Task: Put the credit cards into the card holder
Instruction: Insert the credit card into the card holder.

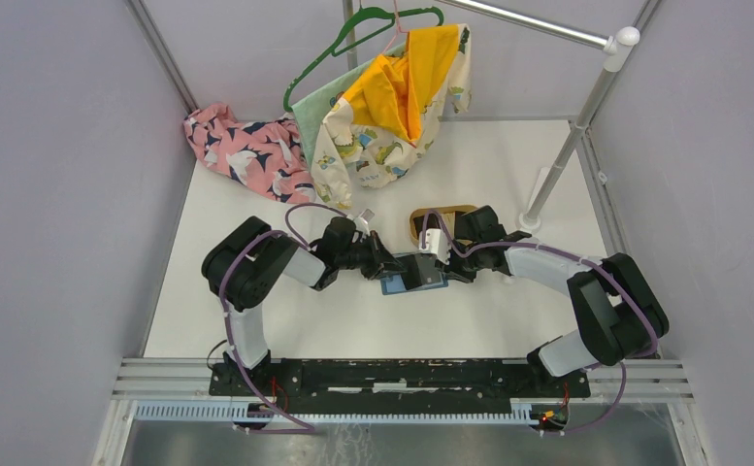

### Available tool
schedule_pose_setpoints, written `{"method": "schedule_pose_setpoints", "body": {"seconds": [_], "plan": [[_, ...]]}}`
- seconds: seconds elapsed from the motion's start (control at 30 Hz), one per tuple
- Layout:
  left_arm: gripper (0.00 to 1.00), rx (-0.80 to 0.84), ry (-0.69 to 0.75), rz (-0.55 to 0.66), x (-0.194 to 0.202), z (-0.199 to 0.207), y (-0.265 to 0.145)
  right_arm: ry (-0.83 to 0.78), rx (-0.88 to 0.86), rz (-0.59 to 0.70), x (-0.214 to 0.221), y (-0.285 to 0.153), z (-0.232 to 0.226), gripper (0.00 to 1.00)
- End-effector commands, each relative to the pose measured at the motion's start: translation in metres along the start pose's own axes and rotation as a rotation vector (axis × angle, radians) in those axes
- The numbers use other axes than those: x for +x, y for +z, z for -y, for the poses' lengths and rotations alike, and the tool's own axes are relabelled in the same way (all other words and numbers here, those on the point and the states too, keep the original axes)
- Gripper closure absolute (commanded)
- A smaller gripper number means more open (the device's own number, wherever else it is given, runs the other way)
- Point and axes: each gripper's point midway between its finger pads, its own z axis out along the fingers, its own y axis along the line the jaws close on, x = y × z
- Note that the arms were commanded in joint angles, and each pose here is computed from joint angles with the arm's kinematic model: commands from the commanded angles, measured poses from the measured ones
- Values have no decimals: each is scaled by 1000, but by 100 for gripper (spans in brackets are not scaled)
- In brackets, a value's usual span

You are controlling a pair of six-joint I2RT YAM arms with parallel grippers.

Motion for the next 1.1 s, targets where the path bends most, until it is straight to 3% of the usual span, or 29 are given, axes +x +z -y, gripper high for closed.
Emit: {"method": "schedule_pose_setpoints", "body": {"seconds": [0.0,1.07], "plan": [[98,-41,-13,-40,8,-6,0,-13,22,-6,-5,1,9,74],[98,-54,-29,-121,16,-10,8,-33,12,-22,-7,5,5,73]]}}
